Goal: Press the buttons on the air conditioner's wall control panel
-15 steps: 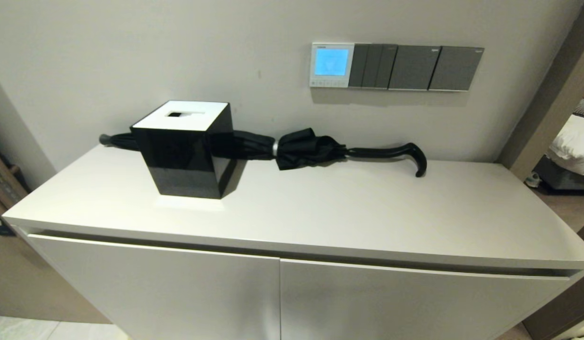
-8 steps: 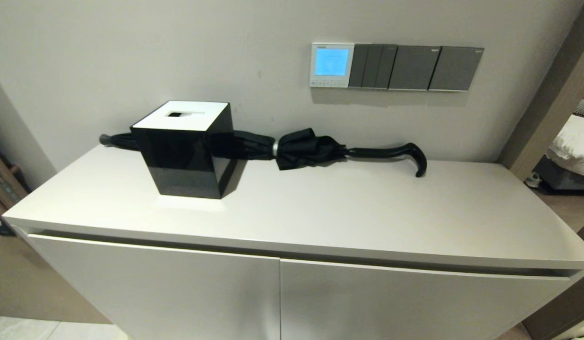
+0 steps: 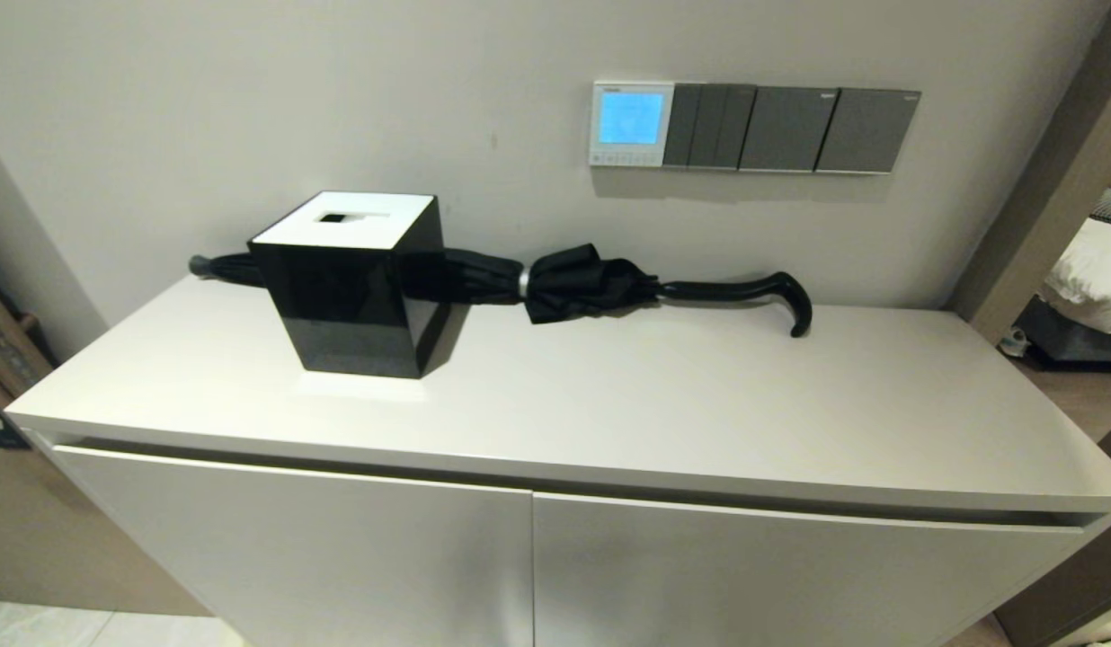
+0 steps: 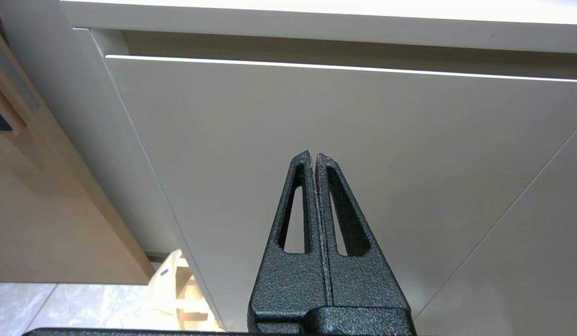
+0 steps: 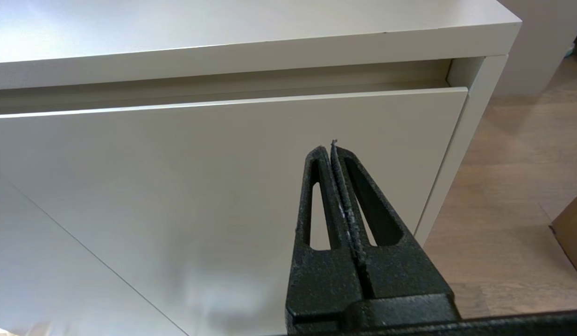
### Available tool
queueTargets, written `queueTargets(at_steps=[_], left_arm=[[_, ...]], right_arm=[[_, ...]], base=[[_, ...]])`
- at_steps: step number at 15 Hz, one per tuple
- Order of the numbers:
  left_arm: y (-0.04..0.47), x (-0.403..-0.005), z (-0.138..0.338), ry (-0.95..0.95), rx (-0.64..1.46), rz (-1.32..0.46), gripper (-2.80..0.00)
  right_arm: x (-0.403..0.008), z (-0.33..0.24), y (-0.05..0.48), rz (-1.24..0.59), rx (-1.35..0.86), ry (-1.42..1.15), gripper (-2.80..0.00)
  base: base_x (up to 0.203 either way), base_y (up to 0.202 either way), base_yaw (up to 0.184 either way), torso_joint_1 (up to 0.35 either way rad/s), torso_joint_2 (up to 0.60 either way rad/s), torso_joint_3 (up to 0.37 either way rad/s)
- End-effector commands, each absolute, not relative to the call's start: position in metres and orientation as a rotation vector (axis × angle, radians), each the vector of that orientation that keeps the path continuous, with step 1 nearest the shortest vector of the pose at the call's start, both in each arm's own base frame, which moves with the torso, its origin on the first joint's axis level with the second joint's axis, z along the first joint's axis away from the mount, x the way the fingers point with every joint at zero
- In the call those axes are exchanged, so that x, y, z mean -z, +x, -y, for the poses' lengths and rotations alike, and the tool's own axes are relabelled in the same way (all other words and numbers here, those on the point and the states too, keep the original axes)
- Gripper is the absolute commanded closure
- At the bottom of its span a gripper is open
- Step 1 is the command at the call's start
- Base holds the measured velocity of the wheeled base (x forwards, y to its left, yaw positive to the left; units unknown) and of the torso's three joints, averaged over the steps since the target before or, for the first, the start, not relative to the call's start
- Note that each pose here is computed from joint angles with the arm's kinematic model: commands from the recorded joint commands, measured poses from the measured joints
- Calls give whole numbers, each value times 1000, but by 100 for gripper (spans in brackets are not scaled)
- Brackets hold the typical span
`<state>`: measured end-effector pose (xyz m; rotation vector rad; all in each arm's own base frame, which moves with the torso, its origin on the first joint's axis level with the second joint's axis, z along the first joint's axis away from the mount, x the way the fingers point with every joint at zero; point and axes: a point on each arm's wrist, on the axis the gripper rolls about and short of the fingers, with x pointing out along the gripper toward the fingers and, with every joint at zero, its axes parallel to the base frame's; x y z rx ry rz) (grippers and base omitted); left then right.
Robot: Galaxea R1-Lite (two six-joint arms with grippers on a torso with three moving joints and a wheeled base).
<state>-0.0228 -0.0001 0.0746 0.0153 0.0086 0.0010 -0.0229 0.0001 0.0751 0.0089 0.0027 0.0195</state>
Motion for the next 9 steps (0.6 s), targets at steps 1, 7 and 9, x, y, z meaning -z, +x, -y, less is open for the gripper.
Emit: queueTargets(at_steps=[1, 7, 9], left_arm=[[-23, -75, 0, 15, -1, -9, 0], [-23, -75, 0, 14, -1, -8, 0], [-23, -75, 0, 15, -1, -10, 0]], right_arm=[[-75, 0, -23, -6, -18, 9, 0], [-74, 0, -23, -8, -15, 11, 0], [-74, 0, -23, -8, -15, 11, 0]], base=[[0, 0, 0, 0, 0, 0], [0, 0, 0, 0, 0, 0], [0, 0, 0, 0, 0, 0]])
